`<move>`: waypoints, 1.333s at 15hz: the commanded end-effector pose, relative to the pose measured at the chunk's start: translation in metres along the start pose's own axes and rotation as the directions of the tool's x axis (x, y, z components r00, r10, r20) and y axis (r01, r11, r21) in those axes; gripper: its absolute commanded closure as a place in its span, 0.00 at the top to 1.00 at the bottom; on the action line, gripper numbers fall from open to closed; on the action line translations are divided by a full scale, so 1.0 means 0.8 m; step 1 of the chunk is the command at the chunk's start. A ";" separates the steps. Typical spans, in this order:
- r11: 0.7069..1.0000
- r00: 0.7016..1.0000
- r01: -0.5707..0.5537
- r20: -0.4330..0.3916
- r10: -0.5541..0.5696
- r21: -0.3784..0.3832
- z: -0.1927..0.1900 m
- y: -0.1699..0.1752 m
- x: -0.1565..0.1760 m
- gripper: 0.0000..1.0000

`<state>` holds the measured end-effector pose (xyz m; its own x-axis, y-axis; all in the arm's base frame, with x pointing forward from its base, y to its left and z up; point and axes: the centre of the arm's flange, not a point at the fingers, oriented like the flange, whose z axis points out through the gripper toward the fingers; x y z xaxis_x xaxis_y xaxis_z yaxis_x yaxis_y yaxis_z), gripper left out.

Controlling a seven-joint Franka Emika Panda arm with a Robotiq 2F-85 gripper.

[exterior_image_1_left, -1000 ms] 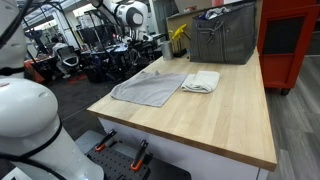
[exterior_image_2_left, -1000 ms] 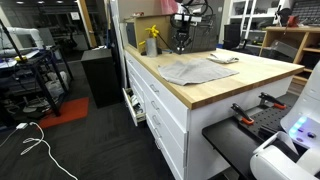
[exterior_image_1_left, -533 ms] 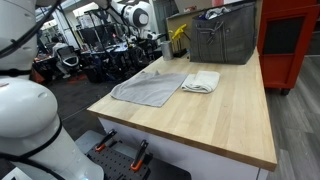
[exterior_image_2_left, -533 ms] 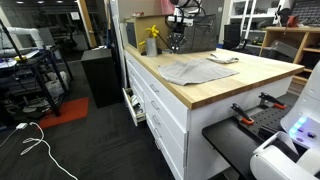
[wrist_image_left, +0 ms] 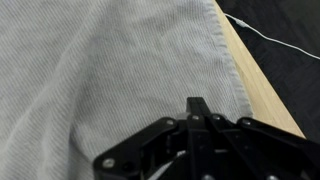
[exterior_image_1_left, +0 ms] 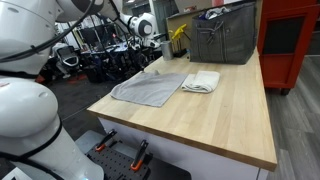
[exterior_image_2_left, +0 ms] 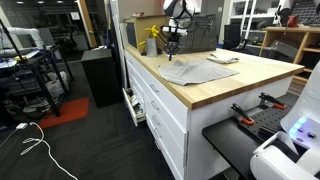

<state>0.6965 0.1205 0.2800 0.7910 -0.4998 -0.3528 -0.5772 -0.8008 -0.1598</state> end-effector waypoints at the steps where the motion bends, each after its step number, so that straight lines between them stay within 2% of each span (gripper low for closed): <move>1: 1.000 0.999 -0.026 0.022 0.026 -0.008 0.010 -0.029 0.021 0.00; 9: 0.992 0.998 -0.051 -0.037 0.047 -0.111 0.062 -0.049 0.031 0.00; 20: 0.997 1.000 0.014 -0.008 -0.015 -0.079 0.060 -0.106 0.021 0.00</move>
<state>0.7282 0.1833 0.2375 0.8092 -0.4936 -0.3187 -0.5444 -0.8340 -0.0904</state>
